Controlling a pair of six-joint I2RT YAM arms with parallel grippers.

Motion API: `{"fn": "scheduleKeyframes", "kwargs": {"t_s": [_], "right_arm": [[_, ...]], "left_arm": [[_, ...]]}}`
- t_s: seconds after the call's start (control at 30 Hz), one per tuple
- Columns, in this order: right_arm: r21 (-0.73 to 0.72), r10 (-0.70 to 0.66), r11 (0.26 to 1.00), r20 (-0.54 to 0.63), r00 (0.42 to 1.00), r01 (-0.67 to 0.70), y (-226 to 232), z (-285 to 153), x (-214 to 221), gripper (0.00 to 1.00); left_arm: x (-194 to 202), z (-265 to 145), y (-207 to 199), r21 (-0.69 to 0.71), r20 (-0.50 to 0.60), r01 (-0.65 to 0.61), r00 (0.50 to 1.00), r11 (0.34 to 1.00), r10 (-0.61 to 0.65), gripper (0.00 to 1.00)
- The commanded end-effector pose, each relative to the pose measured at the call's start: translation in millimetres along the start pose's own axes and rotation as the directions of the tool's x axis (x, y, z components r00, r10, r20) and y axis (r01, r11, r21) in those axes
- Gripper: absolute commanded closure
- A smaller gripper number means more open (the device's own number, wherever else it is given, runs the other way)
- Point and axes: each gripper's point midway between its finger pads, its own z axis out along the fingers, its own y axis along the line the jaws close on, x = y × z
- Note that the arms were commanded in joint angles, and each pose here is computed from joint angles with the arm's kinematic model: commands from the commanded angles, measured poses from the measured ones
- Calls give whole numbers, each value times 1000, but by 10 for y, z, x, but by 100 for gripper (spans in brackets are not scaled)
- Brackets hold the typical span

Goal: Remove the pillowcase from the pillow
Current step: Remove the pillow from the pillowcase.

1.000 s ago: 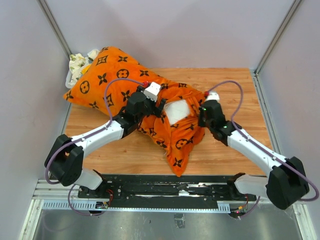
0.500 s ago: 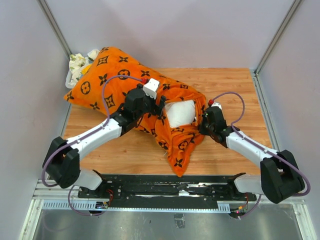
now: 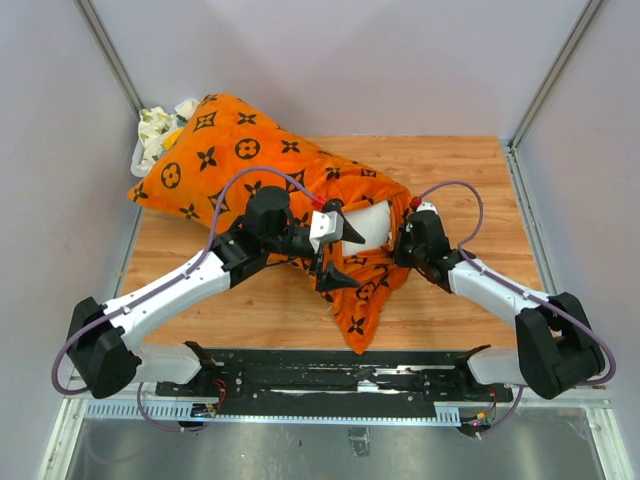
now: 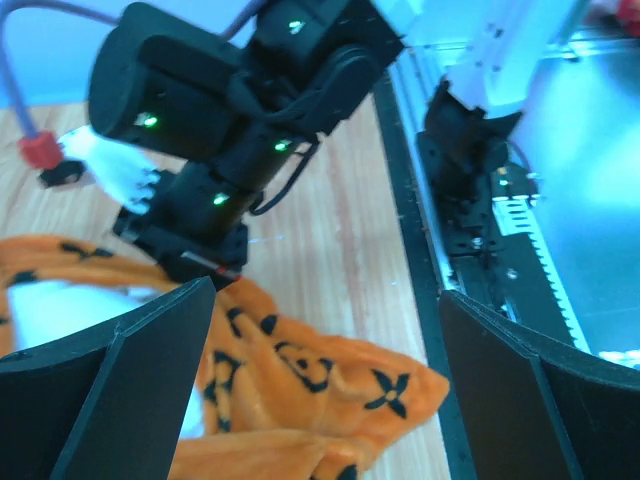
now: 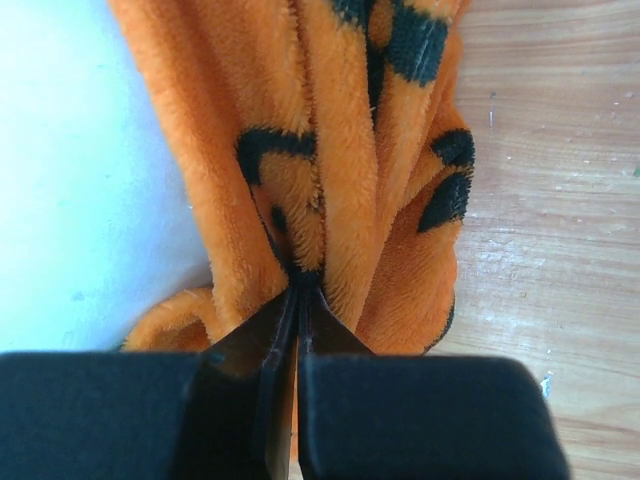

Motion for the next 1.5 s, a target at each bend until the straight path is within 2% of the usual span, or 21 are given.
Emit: {"fn": "scheduleKeyframes", "kwargs": {"t_s": [0.0, 0.07, 0.17, 0.23, 0.37, 0.47, 0.53, 0.63, 0.77, 0.87, 1.13, 1.27, 1.3, 1.37, 1.4, 1.47], "right_arm": [[16, -43, 999, 21, 999, 42, -24, -103, -40, 99], [21, -42, 999, 33, 999, 41, -44, -140, -56, 99], [24, -36, 999, 38, 999, 35, -80, -171, -41, 99], [28, -34, 999, 40, 999, 33, -104, -186, -27, 99], [44, -31, 999, 41, 999, 29, -175, -212, 11, 99], [62, -26, 998, 44, 999, 23, -240, -246, 34, 99], [61, -21, 998, 50, 999, 18, -253, -264, 40, 99], [61, -23, 998, 49, 999, 20, -264, -279, 61, 99], [57, -16, 998, 47, 999, 14, -268, -277, 91, 99], [55, -13, 998, 36, 999, 11, -266, -273, 117, 99], [53, -8, 999, 42, 999, 6, -263, -304, 109, 99], [42, -5, 999, 48, 999, 3, -237, -295, 86, 99], [40, -5, 999, 45, 999, 3, -230, -294, 85, 99], [35, -4, 999, 48, 999, 3, -215, -297, 66, 99], [32, -3, 999, 51, 999, 2, -207, -300, 57, 99], [21, -5, 1000, 54, 999, 4, -185, -305, 42, 99]], "left_arm": [[-142, 92, -309, 157, 83, -44, 996, 987, 31, 1], [52, 270, 57, -6, 15, 49, 999, 999, -49, 1], [469, 484, 599, -230, -92, 179, 975, 957, -204, 1], [654, 576, 765, -289, -132, 214, 956, 933, -260, 3], [783, 696, 810, -294, -127, 280, 936, 914, -328, 5], [905, 671, 1032, -423, -94, 294, 927, 857, -364, 5], [1067, 553, 1301, -579, -97, 270, 914, 769, -394, 5], [1249, 327, 1671, -776, -95, 218, 887, 591, -452, 5], [1456, 157, 1838, -875, -67, 202, 849, 440, -523, 5], [1746, 29, 1907, -929, -94, 132, 820, 346, -565, 5], [2324, -148, 1764, -943, -246, -43, 755, 329, -608, 5], [2528, -308, 1708, -941, -319, -164, 727, 297, -608, 7], [2578, -322, 1692, -935, -337, -178, 716, 307, -611, 27], [2607, -341, 1679, -930, -352, -192, 707, 312, -614, 93], [2577, -368, 1684, -935, -342, -193, 712, 296, -614, 99], [2449, -365, 1701, -941, -314, -158, 739, 299, -596, 100]]}}
